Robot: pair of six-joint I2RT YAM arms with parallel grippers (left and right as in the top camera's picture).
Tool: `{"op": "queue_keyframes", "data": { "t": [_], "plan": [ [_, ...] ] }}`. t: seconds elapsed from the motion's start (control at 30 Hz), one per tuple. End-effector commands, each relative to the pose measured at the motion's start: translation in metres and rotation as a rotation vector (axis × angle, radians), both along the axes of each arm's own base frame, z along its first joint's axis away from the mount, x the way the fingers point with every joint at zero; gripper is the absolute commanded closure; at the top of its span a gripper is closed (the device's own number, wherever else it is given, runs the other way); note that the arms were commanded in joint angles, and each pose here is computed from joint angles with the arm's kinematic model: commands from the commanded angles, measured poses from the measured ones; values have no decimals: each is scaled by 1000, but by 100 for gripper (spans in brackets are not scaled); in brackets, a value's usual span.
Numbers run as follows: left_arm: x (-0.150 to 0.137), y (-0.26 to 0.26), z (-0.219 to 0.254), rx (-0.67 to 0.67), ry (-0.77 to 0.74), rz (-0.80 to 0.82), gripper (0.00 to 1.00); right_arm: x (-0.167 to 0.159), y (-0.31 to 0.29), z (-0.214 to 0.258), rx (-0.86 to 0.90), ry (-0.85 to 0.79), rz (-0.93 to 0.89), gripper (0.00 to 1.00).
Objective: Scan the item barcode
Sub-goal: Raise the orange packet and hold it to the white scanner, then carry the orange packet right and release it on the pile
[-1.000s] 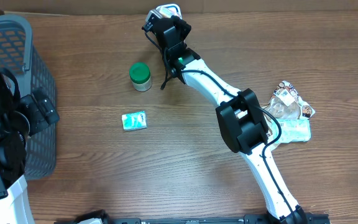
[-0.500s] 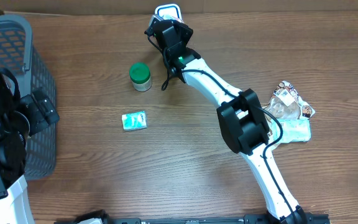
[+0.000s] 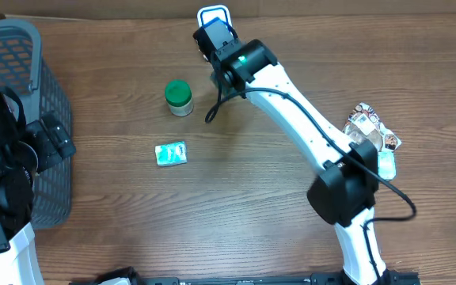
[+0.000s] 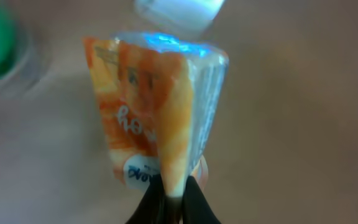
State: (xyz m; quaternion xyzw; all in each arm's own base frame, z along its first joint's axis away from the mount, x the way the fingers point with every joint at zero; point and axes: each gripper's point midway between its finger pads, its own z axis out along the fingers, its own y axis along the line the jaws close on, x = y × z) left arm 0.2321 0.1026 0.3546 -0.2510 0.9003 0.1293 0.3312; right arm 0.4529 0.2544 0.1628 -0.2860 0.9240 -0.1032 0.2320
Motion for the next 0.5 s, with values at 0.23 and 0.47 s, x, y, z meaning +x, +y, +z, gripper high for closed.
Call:
{"op": "queue_keyframes", "data": {
  "t": [0.23, 0.47],
  "plan": [
    [-3, 2, 9, 3, -35, 27, 0, -82, -64, -58, 133, 476, -576, 96],
    [-3, 2, 9, 3, -35, 27, 0, -95, -146, -101, 71, 596, -836, 96]
  ]
}}
